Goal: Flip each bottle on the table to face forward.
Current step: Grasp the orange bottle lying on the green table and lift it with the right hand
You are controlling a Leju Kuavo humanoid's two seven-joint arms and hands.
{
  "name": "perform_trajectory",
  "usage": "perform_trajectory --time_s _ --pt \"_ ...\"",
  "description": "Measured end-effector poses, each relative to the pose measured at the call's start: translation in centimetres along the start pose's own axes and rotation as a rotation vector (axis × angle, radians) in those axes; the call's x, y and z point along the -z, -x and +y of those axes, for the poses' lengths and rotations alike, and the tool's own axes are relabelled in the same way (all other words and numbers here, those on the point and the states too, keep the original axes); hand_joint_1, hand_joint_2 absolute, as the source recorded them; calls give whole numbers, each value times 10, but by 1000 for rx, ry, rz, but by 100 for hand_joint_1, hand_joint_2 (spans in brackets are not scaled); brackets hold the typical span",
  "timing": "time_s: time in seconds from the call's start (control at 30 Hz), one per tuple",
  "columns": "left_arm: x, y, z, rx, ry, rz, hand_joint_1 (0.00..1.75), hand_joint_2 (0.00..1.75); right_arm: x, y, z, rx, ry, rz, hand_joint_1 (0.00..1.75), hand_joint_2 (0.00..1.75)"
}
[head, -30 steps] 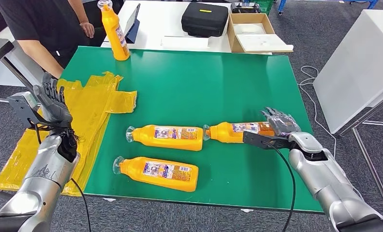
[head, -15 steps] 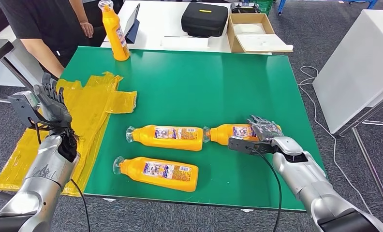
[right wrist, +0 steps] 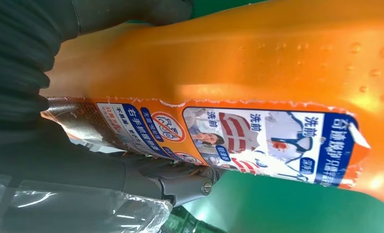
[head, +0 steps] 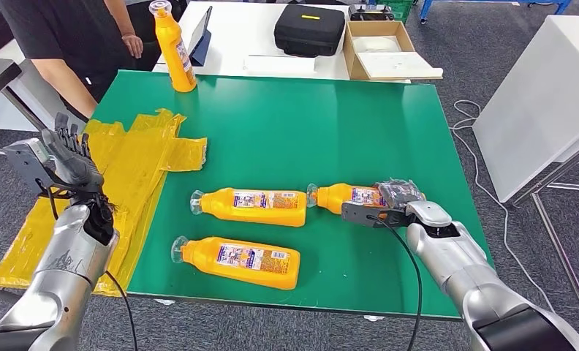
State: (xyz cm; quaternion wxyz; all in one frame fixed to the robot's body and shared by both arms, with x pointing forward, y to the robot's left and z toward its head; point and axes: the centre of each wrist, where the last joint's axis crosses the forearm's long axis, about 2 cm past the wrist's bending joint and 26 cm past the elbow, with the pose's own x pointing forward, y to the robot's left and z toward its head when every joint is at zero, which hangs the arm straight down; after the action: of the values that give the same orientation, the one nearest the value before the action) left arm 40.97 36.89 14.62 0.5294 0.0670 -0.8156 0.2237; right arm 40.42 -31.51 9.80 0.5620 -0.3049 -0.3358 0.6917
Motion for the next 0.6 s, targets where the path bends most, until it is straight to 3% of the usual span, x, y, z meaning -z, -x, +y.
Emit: perform_trajectory --time_s 0.43,0.6 --pt "-3 0 3 -6 3 7 0 0 1 -1 -8 1 17 -1 175 175" --pt "-5 2 5 -14 44 29 0 0 -5 16 -45 9 81 -22 175 175"
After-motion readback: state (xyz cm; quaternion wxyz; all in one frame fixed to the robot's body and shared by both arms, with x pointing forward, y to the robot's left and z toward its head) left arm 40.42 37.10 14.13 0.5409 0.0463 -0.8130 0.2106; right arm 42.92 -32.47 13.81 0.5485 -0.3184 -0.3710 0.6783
